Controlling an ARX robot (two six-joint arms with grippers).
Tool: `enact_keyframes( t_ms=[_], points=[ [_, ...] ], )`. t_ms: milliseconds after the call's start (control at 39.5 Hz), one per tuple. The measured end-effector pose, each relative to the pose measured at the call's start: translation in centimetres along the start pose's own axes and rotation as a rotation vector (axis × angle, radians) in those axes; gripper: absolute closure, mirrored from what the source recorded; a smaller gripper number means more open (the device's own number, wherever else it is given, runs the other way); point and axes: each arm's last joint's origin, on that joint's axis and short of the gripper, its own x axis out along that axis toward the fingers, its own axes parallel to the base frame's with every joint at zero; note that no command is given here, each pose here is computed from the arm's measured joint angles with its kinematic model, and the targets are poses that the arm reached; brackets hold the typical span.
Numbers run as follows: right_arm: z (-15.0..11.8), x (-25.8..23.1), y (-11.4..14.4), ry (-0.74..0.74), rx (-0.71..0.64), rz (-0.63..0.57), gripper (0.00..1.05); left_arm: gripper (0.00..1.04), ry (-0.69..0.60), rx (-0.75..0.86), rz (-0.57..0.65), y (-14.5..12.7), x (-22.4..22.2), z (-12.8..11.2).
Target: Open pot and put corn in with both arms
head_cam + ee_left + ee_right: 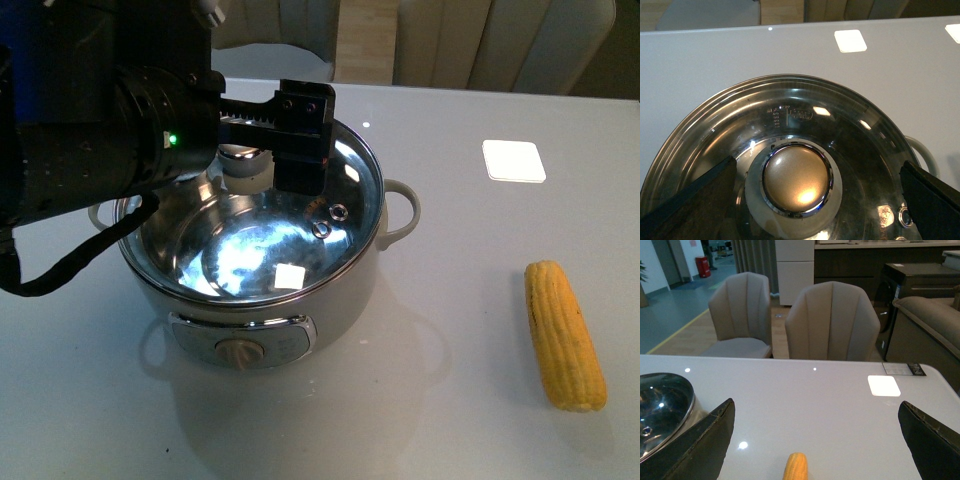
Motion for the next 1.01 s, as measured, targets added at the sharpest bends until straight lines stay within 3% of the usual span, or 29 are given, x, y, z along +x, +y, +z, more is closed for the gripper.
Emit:
enact_keyframes(
  t_ms=[759,810,1012],
  points=[
    [0.0,0.0,0.0,0.000,0.000,0.000,0.09,0.07,0.061,0.007,0.006,1.4,3.9,-1.6],
    [0.0,0.0,0.0,0.000,0.000,0.000,0.09,0.09,0.063,0.007,0.008,1.5,4.0,-1.6],
    [0.0,0.0,0.0,0.000,0.000,0.000,0.09,0.35,0.068,0.005,0.005,1.5,4.0,-1.5]
  ],
)
